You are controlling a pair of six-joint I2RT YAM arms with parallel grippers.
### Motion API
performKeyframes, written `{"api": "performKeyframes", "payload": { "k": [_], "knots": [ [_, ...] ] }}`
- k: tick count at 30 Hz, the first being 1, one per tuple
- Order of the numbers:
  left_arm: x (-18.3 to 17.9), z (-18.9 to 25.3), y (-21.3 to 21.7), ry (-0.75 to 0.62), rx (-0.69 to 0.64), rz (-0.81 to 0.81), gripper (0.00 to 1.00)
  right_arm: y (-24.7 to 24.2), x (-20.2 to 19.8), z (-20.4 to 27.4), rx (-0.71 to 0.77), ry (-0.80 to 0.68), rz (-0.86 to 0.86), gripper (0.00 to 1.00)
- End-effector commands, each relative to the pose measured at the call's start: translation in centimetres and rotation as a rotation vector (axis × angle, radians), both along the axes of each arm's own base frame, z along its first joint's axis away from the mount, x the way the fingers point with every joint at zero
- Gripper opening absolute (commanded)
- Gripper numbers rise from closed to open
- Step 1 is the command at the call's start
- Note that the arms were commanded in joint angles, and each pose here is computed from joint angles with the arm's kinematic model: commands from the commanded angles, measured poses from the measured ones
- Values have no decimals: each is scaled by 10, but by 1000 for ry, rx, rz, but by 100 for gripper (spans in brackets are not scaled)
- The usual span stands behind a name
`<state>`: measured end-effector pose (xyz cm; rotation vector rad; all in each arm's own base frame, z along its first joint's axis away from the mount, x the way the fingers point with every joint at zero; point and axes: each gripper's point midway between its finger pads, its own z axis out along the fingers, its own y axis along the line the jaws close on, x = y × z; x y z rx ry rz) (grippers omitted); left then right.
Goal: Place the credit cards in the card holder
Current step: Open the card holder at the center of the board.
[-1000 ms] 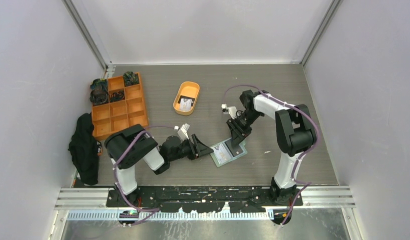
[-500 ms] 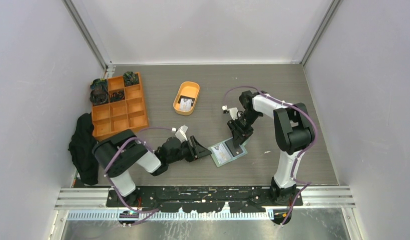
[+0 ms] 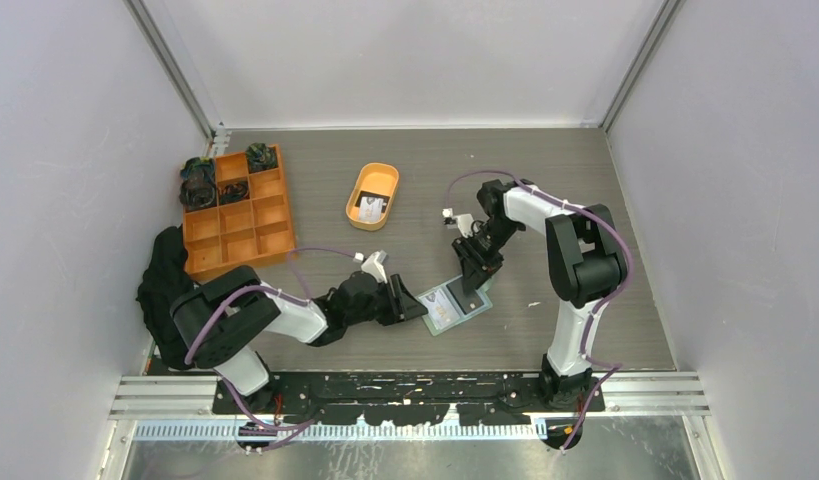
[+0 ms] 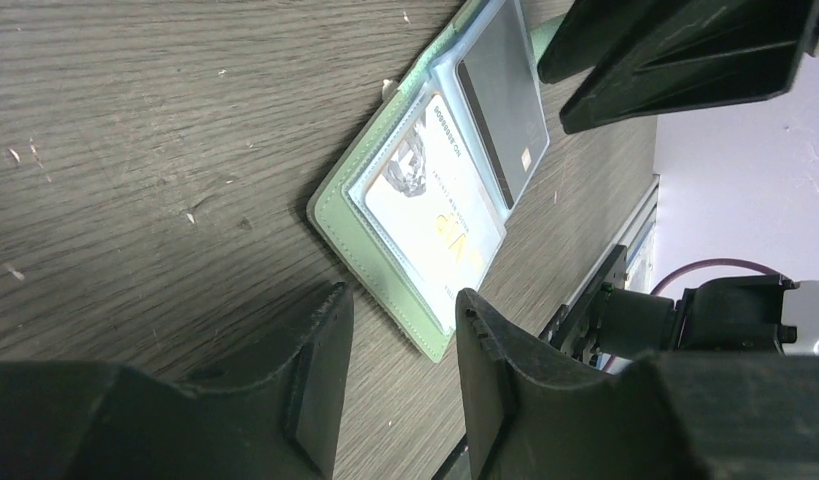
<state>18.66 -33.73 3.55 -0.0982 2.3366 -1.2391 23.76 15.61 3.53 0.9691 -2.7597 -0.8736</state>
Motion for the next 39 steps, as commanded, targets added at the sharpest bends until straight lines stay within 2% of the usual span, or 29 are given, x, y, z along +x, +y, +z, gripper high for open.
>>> {"api": "performKeyframes", "payload": {
  "k": [1,7,14,24,39],
  "knots": [
    [2,-11,1,-4,55,-1,43,18,0,28,128,21,-3,44],
    [3,-11,0,-4,57,0,41,22,-2,34,169,38,-9,43],
    [4,-9,-1,-8,63,-4,41,4,8,10,24,-9,-29,43],
    [5,-12,-2,-3,76,-9,39,-6,7,-10,-69,8,-17,43],
    [7,-12,-9,-1,83,-23,35,18,-6,15,94,106,-15,43]
  ]
}}
